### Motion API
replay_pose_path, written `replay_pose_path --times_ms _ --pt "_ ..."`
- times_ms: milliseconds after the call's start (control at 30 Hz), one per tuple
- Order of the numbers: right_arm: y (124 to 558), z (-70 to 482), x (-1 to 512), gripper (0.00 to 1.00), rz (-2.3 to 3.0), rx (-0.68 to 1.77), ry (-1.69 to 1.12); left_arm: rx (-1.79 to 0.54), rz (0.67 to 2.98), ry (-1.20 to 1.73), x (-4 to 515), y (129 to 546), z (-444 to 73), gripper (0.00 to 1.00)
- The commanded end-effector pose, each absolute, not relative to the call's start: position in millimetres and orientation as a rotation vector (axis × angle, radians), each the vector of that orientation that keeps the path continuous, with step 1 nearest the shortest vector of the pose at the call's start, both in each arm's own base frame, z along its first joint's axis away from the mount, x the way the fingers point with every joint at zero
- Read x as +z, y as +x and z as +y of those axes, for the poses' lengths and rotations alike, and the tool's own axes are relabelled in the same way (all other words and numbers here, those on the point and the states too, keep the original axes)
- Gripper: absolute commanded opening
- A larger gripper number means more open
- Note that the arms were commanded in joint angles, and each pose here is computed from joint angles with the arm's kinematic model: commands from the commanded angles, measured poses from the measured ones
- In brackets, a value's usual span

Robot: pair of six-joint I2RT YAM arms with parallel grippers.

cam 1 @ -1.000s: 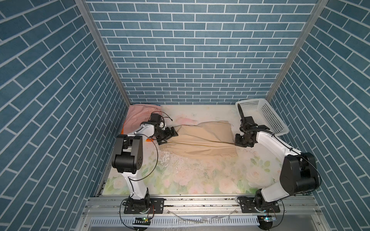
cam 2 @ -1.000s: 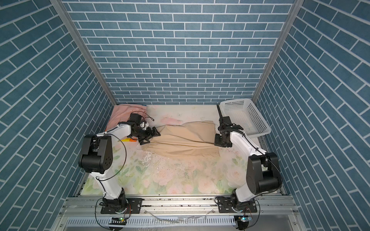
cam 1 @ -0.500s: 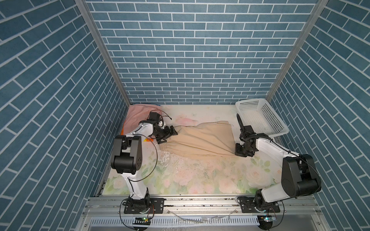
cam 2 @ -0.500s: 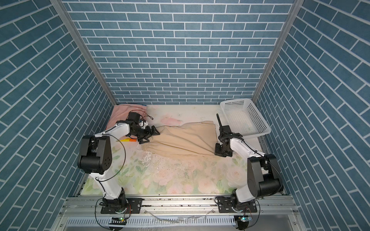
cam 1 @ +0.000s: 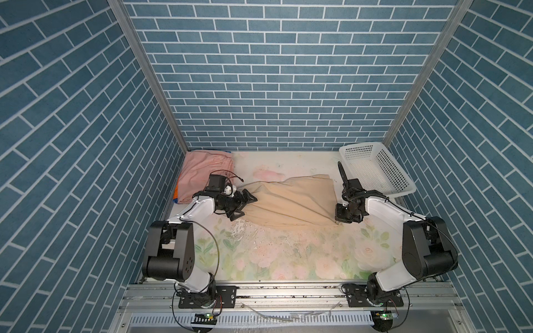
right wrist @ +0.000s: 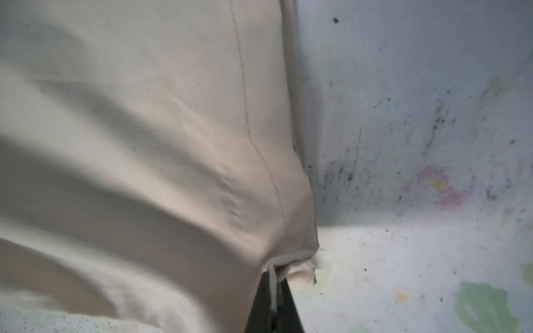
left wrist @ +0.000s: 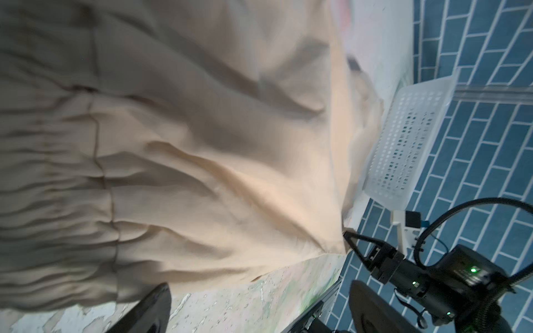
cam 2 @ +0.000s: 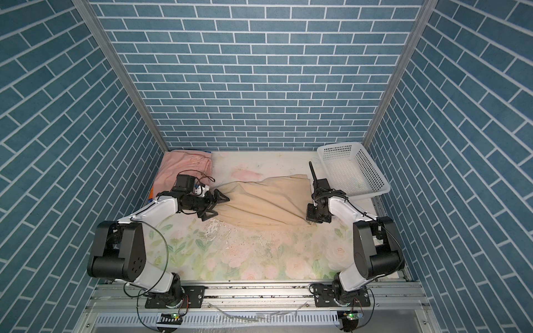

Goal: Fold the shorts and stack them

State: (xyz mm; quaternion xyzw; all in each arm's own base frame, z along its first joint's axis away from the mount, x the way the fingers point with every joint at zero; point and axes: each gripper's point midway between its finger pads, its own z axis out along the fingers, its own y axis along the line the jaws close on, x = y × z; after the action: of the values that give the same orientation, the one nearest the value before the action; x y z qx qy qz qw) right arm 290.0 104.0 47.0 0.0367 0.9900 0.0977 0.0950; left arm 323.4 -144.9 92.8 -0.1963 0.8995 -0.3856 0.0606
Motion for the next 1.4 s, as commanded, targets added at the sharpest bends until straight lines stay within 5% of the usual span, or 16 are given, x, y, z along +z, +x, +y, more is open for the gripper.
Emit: replay_pose_path --times_ms 0,667,933,1033,1367 --pt "297 109 54 0.00 2.910 0.316 0.122 -1.142 2.806 -0.482 91 309 -160 0.97" --pt "297 109 56 0.00 2.874 0.332 0.128 -0.996 2.877 -0.576 41 303 -152 0.75" --pt "296 108 57 0.00 2.869 0.333 0.124 -1.006 2.876 -0.577 32 307 -154 0.19" --pt "296 108 60 0.00 2.865 0.332 0.120 -0.997 2.877 -0.550 38 309 -153 0.06" --pt "301 107 69 0.00 2.855 0.316 0.105 -1.005 2.893 -0.498 58 311 -148 0.10"
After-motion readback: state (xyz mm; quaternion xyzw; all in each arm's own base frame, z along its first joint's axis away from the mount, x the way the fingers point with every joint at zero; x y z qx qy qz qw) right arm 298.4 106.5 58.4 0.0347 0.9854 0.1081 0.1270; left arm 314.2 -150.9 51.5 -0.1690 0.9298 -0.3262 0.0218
